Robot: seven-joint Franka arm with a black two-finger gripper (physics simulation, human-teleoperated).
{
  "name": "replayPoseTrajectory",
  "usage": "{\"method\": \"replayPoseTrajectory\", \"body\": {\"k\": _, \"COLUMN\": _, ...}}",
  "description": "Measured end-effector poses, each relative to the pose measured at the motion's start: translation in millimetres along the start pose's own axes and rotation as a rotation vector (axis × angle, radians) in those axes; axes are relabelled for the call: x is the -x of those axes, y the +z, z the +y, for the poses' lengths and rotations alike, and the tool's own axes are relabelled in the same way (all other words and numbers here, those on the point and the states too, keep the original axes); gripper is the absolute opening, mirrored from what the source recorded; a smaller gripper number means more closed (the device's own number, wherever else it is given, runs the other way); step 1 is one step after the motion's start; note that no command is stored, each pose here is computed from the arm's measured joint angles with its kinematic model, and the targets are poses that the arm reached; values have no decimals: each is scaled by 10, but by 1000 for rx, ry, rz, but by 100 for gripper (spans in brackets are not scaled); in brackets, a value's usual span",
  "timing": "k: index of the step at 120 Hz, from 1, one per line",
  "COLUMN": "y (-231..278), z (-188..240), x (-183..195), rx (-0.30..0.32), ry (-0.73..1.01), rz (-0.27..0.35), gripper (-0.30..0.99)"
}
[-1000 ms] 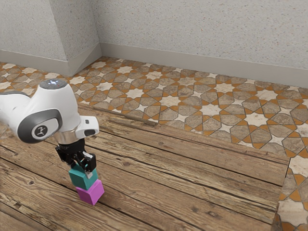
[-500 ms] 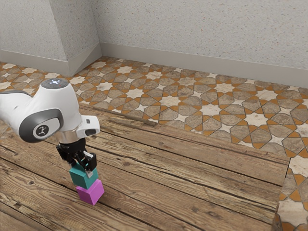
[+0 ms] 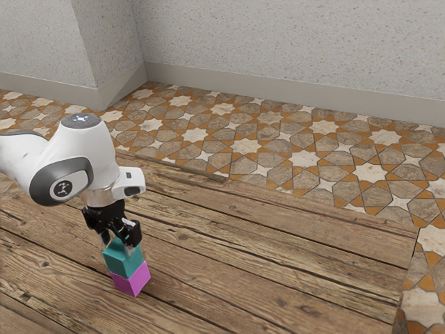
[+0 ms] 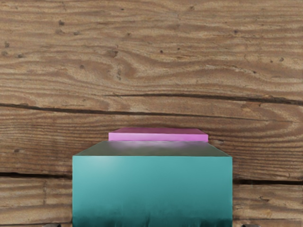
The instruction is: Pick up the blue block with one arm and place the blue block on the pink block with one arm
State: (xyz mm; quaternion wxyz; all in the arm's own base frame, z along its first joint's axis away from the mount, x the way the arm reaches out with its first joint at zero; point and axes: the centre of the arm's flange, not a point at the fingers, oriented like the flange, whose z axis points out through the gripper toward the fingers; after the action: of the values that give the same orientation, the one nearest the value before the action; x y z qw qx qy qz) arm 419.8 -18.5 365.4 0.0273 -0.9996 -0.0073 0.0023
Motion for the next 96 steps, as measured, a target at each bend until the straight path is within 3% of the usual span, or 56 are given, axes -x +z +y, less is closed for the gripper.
{"method": "replayPoseTrajectory", "body": {"k": 34, "y": -103, "z": 9, "x": 9, "rx": 16, "ry": 12, "rz": 20, "gripper": 63}}
{"method": "replayPoseTrajectory", "body": {"k": 96, "y": -357, "z": -24, "x": -10, "rx": 30, "ry": 20, "rz": 47, "gripper": 67}}
